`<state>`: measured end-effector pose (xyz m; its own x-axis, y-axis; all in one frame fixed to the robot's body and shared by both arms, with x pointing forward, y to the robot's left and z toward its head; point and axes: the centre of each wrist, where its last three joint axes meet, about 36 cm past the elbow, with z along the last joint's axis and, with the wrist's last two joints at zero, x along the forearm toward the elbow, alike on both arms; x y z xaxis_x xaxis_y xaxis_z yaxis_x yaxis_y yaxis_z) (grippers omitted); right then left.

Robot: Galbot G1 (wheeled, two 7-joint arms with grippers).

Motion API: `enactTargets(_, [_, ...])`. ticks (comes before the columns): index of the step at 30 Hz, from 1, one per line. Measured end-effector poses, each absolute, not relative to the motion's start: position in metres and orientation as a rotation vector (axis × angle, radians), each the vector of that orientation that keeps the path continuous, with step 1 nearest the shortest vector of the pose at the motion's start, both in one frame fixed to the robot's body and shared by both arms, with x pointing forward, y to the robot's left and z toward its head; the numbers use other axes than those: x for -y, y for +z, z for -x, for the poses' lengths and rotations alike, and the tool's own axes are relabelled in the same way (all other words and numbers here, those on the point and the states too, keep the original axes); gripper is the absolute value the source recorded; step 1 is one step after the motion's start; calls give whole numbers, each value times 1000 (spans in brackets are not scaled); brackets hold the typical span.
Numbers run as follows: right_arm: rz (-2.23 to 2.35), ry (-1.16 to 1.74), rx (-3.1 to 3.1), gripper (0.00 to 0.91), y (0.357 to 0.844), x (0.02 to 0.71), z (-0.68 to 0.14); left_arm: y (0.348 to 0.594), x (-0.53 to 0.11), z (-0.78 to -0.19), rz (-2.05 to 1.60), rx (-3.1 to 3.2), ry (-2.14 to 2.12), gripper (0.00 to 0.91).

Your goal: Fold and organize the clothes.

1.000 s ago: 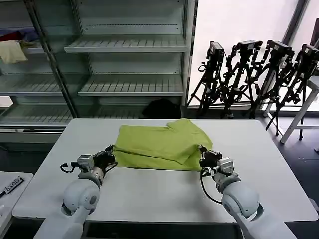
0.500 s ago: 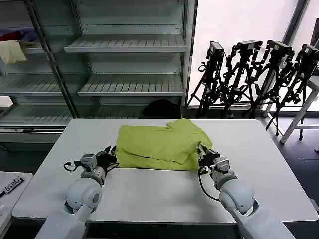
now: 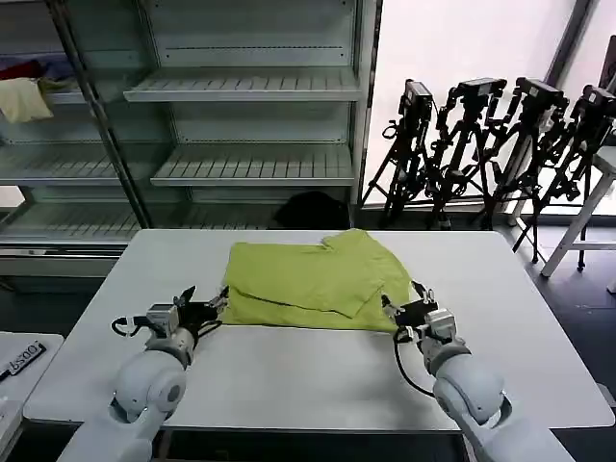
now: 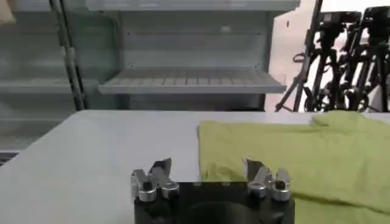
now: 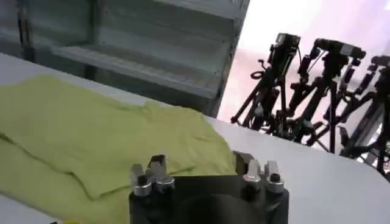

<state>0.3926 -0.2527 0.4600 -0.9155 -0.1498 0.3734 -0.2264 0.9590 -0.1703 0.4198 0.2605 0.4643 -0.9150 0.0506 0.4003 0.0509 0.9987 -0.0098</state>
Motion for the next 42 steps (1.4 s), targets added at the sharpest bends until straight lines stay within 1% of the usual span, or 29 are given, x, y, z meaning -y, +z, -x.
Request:
enactTargets(9, [-259,178,2701,907,445,265,-370,455,-263,-407,154,2689,22,907])
enactTargets(25, [-238,113,2714,907,437,271,-375,446,-279,-422,142,2670,71,907])
enactTargets(30, [-233,97,2726,867,435,270,-380,440,-282,-426,133,2661,81,907])
enactTargets(33, [-231,87,2729,846,433,270,-383,435,-283,-427,127,2649,85,867])
enactTargets(35, [-230,85,2729,786,432,270,-384,433,-283,-426,126,2644,86,806])
enactTargets(36, [-229,83,2728,695,431,270,-385,432,-283,-425,127,2643,86,685])
enactTargets(37, [-228,81,2727,635,430,271,-386,431,-283,-425,128,2642,86,524])
enactTargets(38, [-227,80,2726,474,429,271,-387,430,-283,-424,127,2640,86,353])
enactTargets(39, [-227,78,2725,373,428,271,-387,430,-283,-424,128,2640,88,262])
enactTargets(40, [-227,76,2724,111,427,271,-388,429,-283,-423,128,2640,89,171])
enactTargets(41, [-226,75,2724,60,427,271,-388,429,-283,-423,128,2641,90,40])
enactTargets(42, [-225,74,2723,10,426,272,-389,429,-282,-423,129,2642,92,20])
